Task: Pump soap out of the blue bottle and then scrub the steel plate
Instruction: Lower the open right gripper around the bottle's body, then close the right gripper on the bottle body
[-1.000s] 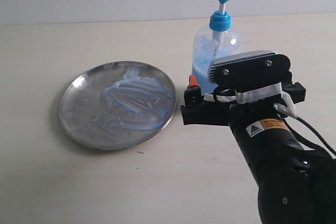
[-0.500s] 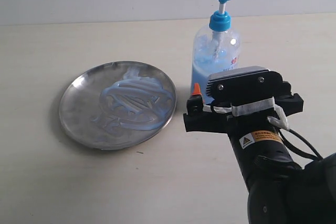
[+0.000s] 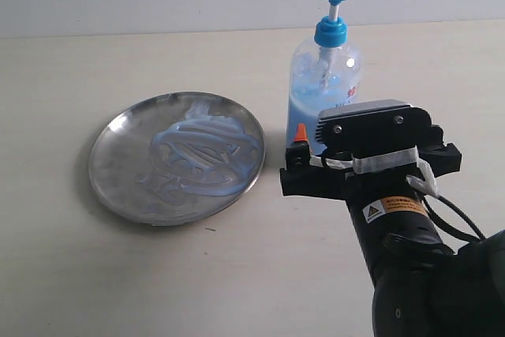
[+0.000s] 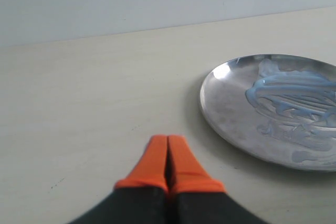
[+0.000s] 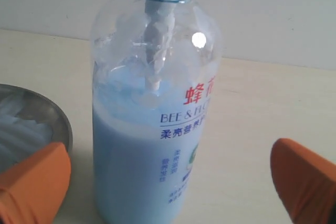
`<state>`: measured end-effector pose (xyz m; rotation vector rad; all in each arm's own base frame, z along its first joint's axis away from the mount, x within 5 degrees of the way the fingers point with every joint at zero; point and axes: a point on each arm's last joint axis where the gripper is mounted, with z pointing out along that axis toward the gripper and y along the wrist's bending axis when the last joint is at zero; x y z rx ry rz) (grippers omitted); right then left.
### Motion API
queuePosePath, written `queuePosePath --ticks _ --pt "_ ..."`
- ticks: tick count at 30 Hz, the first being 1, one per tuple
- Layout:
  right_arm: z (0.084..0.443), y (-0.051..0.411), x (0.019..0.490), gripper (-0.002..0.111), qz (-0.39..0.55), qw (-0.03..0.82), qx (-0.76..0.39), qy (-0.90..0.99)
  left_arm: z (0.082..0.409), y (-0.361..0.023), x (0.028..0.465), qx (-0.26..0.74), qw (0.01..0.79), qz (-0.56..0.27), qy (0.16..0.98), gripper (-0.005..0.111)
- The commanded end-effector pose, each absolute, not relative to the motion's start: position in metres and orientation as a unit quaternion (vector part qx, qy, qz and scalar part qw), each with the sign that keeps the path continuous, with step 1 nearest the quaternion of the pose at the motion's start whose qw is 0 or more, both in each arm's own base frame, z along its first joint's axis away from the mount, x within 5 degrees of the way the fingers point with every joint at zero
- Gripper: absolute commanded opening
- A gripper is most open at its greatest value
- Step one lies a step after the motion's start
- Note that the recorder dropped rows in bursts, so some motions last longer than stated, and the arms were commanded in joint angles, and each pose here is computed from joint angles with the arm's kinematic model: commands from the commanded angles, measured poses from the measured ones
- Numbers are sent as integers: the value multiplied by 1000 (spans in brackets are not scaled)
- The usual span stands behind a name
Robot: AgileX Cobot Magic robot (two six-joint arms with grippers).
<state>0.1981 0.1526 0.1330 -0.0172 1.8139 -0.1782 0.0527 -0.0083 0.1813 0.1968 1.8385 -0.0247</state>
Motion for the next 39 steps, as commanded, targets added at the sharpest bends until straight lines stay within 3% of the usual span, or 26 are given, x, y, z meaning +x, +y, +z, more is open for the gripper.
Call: queuePosePath --ticks 1,8,13,22,39 --pt "134 152 198 102 -78 618 -10 782 181 -8 53 84 606 -10 791 0" --pt "134 153 198 102 -74 619 -12 782 181 -8 53 84 606 -10 791 0" --pt "136 160 199 102 7 632 28 774 181 -8 53 84 606 -10 791 0" --pt "137 168 199 102 35 638 -3 769 181 -8 53 84 606 -10 791 0" --pt "135 154 204 102 -31 630 6 776 181 -8 53 84 606 -10 791 0"
